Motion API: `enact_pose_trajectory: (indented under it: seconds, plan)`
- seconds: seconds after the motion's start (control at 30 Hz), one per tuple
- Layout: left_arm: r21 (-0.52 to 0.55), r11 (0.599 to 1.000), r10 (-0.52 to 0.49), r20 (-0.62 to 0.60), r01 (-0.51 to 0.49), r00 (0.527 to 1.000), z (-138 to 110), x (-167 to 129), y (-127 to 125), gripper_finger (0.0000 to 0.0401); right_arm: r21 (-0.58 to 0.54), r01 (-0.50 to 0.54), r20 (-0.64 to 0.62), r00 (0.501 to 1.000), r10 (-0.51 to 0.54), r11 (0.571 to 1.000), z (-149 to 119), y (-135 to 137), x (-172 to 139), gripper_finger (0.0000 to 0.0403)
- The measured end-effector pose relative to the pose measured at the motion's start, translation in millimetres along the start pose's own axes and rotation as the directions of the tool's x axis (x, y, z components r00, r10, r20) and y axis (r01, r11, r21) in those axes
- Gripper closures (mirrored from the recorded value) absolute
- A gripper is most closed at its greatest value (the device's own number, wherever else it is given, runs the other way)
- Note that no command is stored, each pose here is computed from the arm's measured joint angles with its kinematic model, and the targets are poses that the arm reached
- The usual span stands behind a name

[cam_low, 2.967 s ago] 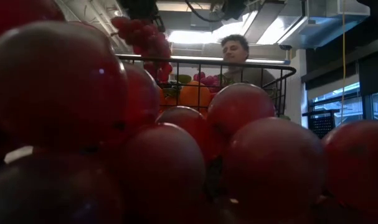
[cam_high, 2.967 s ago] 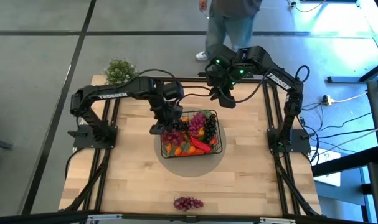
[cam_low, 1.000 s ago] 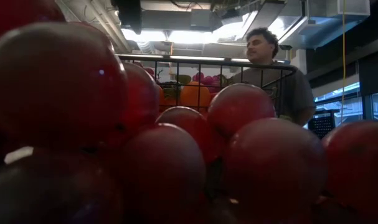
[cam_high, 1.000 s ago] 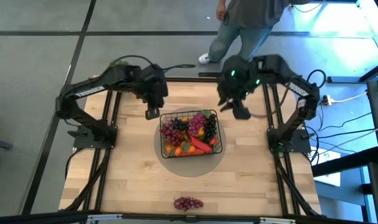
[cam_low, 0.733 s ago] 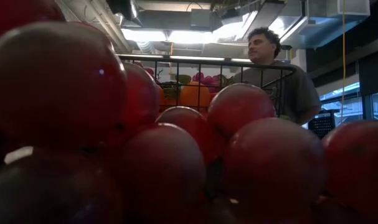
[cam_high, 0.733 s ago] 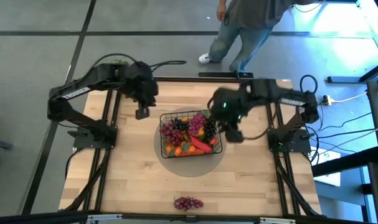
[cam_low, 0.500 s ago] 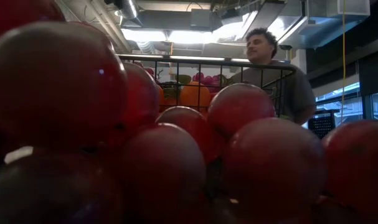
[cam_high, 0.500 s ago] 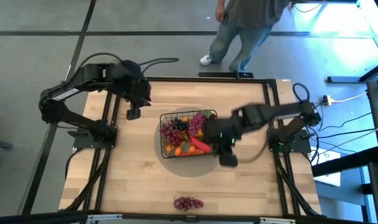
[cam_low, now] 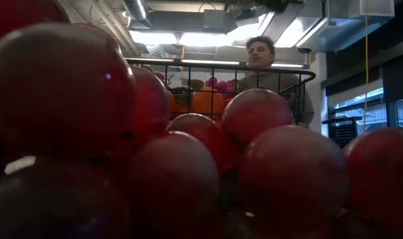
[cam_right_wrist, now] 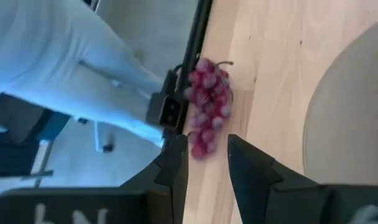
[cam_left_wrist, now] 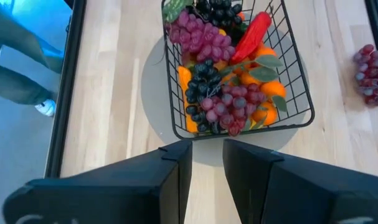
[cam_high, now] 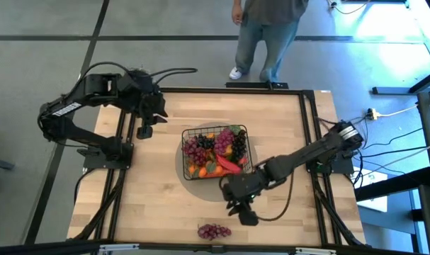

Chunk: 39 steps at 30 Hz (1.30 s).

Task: Build produce basket
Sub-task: Put the red grape into the basket

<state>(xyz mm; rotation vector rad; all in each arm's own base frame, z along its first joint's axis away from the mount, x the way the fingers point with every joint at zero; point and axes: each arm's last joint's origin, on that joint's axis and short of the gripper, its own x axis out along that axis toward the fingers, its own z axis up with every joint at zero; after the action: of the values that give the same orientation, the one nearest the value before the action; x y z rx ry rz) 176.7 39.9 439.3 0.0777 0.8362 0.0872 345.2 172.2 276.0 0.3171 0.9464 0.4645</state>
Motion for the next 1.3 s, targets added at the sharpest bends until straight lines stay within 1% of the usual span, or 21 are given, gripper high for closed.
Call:
enact_pose_trajectory:
  seconds: [0.1,0.23,0.37,0.5,0.73,0.83,0.9,1.03,1.3]
  plan:
    - [0.000,1.000,-0.001,-0.002,0.001,1.000,0,0,0,0.0323,-0.002,0.032,-0.018,0.999,-0.032,0.999,-8,-4,21,0.0303]
    - [0.009,1.000,-0.001,-0.004,0.001,1.000,0,1,0,0.0323,-0.005,0.039,-0.054,0.998,-0.039,0.999,-15,-9,48,0.0303]
    - [0.010,1.000,-0.002,-0.008,0.002,1.000,1,2,0,0.0323,-0.010,0.036,-0.067,0.997,-0.037,0.999,-22,-13,74,0.0303]
    - [0.008,1.000,-0.001,-0.009,0.002,1.000,0,2,0,0.0323,-0.012,0.015,-0.054,0.998,-0.016,1.000,-25,-16,94,0.0303]
    - [0.012,1.000,-0.002,-0.010,0.002,1.000,0,2,0,0.0323,-0.015,-0.002,-0.030,1.000,0.002,1.000,-28,-20,113,0.0303]
    - [0.015,1.000,-0.008,-0.012,0.008,1.000,0,2,0,0.0323,0.003,-0.010,-0.023,1.000,0.011,1.000,-30,-23,122,0.0303]
    - [0.023,0.999,-0.040,-0.005,0.040,0.999,0,2,-1,0.0323,0.018,-0.037,-0.018,0.999,0.037,0.999,-31,-24,129,0.0303]
    - [0.051,0.992,-0.113,0.006,0.112,0.994,0,2,-3,0.0323,0.011,-0.051,-0.033,0.998,0.051,0.999,-38,-22,140,0.0303]
    - [0.066,0.991,-0.118,-0.004,0.118,0.993,-1,2,-3,0.0323,0.072,-0.053,-0.038,0.998,0.056,0.996,-43,-17,146,0.0303]
